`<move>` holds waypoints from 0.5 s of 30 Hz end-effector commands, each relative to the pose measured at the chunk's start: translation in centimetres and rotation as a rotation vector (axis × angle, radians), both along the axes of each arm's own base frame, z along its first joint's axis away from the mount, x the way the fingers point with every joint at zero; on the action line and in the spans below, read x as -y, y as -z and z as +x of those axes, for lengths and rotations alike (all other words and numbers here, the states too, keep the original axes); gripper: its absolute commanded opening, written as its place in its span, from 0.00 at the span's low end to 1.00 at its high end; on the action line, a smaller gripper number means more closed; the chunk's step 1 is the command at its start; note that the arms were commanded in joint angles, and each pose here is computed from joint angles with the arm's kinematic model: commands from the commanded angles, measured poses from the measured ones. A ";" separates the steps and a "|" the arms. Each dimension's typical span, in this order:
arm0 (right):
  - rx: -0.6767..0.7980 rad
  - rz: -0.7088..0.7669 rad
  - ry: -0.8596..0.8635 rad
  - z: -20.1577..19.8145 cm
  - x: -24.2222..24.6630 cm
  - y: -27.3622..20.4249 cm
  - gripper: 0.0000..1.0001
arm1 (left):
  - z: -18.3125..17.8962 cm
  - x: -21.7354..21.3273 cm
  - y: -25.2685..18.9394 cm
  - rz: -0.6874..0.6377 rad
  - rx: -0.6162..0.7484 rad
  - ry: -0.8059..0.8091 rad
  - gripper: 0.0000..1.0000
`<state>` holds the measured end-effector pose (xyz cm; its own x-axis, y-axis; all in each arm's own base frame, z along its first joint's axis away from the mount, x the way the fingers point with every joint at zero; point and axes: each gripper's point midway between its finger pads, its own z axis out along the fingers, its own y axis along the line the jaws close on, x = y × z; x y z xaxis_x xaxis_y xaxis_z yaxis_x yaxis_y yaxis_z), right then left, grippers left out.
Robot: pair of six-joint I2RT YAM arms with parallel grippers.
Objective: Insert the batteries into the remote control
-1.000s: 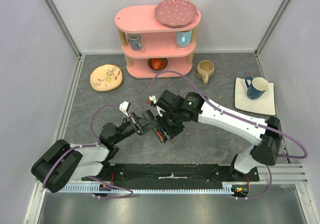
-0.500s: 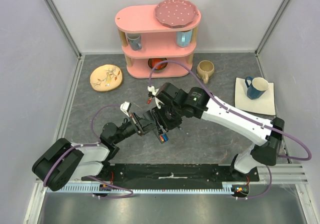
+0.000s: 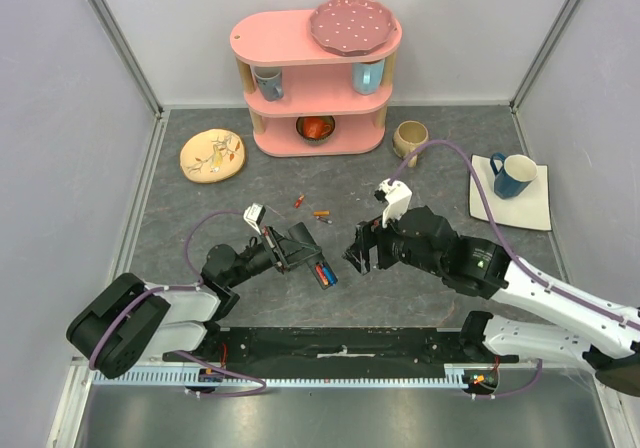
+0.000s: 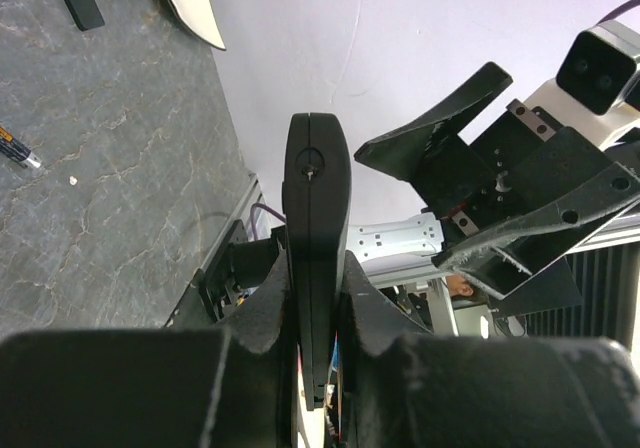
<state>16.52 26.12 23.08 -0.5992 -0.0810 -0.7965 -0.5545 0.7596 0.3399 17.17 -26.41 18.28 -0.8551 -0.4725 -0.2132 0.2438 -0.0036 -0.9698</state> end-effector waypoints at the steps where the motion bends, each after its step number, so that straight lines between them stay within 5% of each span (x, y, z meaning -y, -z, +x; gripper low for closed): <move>1: 0.101 0.215 -0.095 -0.2 -2.8 -3.0 0.89 | -0.7 0.1 -4.2 -0.113 0.107 0.034 0.02; 15: 0.026 0.349 -0.283 -3.8 -4.6 -0.5 0.90 | -0.5 0.4 -5.6 -0.129 0.118 0.052 0.02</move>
<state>13.27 29.60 21.01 -0.5935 -0.0389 -0.8039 -0.6987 0.5206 0.4906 17.35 -26.83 20.43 -0.8574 -0.4647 -0.2214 0.2751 -0.0500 -0.9601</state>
